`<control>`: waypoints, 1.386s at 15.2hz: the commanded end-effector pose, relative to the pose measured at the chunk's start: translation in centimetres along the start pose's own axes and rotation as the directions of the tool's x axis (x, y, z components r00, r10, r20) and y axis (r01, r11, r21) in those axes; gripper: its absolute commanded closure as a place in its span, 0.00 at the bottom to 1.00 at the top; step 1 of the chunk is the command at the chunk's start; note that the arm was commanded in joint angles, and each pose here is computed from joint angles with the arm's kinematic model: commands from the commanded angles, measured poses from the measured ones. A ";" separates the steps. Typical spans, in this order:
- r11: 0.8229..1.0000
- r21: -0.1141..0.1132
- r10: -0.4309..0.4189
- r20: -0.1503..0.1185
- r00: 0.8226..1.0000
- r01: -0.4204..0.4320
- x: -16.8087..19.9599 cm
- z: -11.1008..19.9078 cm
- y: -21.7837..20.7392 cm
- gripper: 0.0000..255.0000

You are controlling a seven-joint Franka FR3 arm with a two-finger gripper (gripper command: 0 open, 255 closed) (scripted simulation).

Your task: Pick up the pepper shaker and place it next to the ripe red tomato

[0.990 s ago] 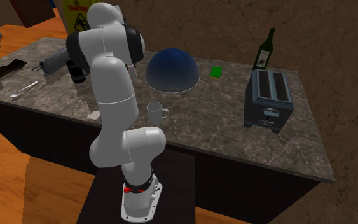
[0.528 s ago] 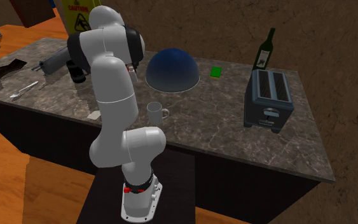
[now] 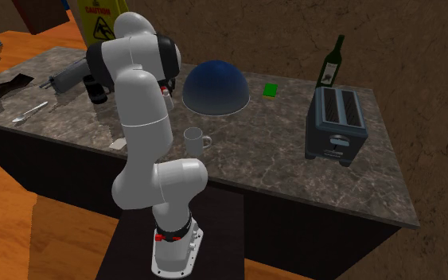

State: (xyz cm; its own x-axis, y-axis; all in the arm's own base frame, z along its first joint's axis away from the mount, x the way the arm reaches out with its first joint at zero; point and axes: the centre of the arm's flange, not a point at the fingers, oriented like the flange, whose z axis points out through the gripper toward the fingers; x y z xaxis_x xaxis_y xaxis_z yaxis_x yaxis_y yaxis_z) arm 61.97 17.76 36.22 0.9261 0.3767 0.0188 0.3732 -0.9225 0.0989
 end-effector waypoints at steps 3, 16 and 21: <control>1.000 0.000 0.000 -0.001 1.000 0.000 0.0 0.1 0.0 1.00; 1.000 0.000 0.000 -0.001 1.000 0.000 0.0 -4.9 0.0 0.00; 1.000 0.000 0.000 -0.001 1.000 0.000 0.0 -4.9 0.0 0.00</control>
State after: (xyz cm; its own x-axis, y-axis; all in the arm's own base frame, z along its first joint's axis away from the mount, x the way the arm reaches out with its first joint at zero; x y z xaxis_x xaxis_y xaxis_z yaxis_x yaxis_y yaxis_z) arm 61.67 18.18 41.04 0.9261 0.3767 0.0196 0.3731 -0.9225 0.0990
